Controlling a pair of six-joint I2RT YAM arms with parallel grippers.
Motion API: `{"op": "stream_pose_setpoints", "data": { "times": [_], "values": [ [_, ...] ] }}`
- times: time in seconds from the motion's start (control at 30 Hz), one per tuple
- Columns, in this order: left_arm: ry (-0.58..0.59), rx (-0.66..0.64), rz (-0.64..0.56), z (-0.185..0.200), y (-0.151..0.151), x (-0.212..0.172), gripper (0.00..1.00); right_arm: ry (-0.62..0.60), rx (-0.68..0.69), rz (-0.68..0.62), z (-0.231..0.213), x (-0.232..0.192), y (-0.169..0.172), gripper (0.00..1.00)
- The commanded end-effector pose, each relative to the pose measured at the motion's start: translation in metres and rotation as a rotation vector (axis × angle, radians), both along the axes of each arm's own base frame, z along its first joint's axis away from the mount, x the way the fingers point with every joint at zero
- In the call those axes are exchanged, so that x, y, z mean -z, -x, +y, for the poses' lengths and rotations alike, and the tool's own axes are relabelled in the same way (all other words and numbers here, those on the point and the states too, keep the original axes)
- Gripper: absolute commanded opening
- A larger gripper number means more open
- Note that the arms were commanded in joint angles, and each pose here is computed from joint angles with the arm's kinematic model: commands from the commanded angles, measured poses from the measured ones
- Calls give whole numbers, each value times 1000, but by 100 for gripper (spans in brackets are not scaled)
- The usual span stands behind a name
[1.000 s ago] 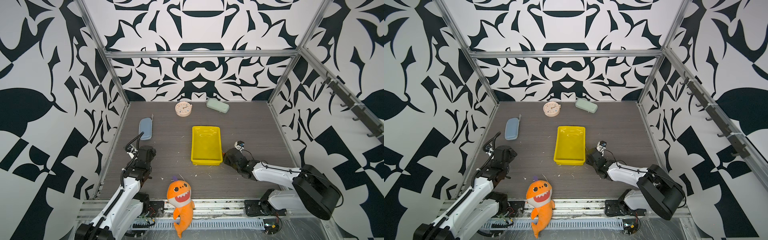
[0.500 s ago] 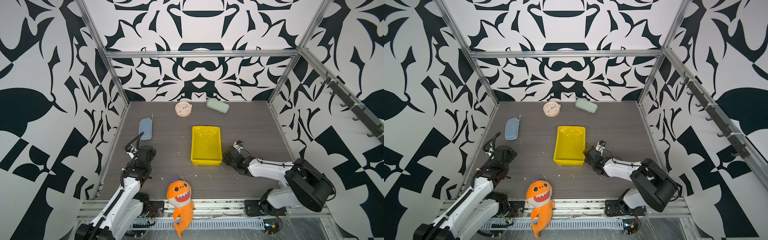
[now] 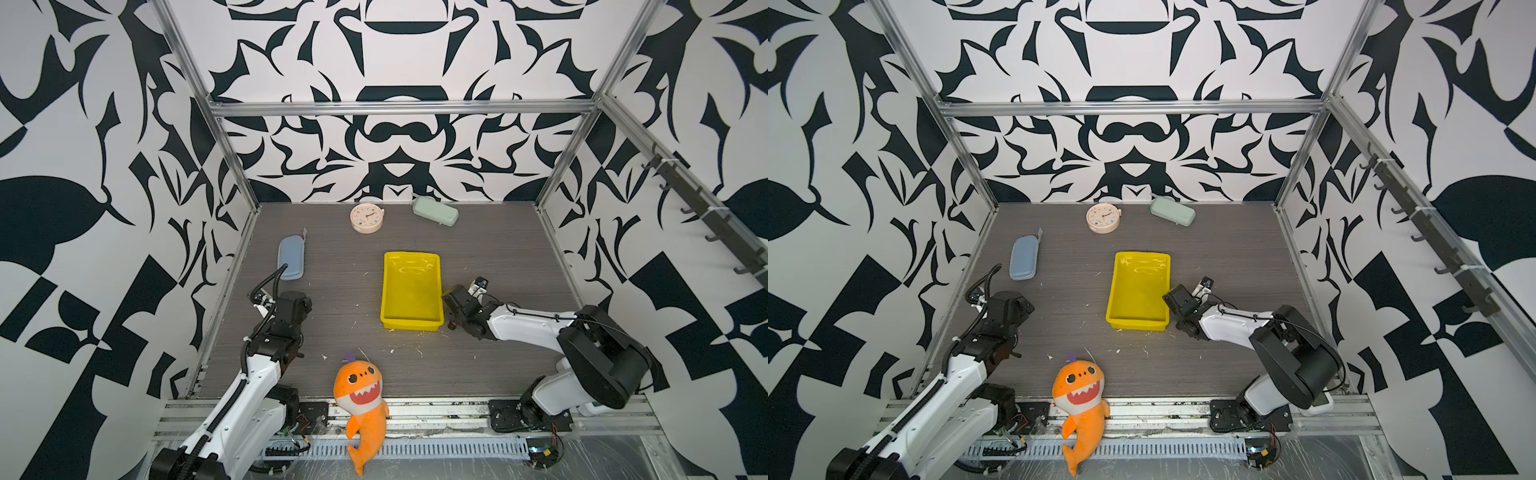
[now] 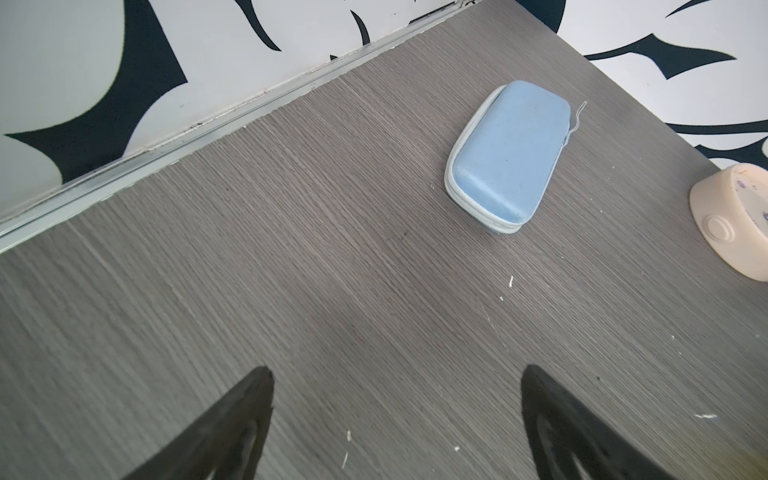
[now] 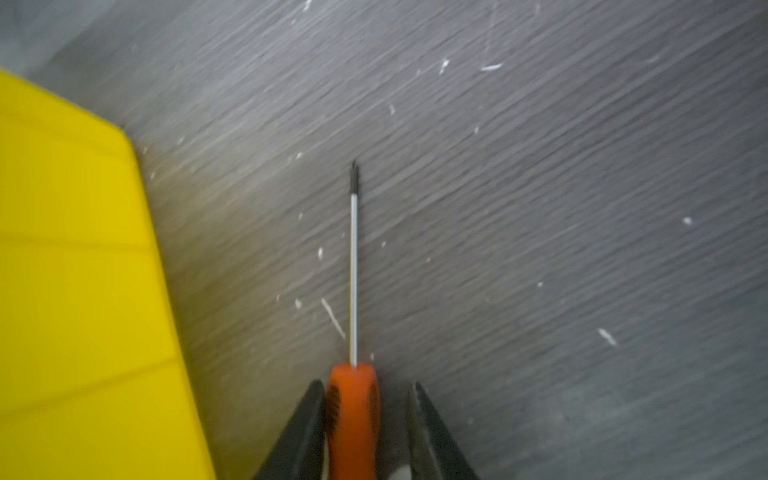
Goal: Put the screwdriver in the bin
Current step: 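Lower the right gripper and close it on the screwdriver's orange handle, then lift the screwdriver with the right gripper and carry it over the yellow bin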
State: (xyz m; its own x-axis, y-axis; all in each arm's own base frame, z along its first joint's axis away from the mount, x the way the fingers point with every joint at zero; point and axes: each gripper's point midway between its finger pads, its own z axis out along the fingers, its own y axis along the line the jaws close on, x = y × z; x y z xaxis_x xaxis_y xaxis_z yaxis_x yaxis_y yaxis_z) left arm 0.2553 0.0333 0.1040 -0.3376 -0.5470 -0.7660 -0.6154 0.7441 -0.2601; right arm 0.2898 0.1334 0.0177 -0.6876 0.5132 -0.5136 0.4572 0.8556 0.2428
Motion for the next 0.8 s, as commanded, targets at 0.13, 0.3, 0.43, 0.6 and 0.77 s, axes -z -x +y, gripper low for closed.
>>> {"op": "stream_pose_setpoints", "data": {
  "times": [0.13, 0.3, 0.43, 0.6, 0.77],
  "values": [
    [13, -24, -36, 2, -2, -13, 96, 41, 6, 87, -11, 6, 13, 21],
    [13, -30, -43, 3, 0, -14, 96, 58, 15, 31, -18, -8, 10, 14],
    [20, -31, -48, 3, 0, -13, 96, 74, 16, -21, -21, -22, 5, 14],
    [213, 161, -225, -44, -35, -26, 99, 126, -3, -55, -27, -28, 3, 14],
    [297, 180, -276, -70, -82, -44, 100, 182, -12, -69, -32, -34, 1, 14]
  ]
}}
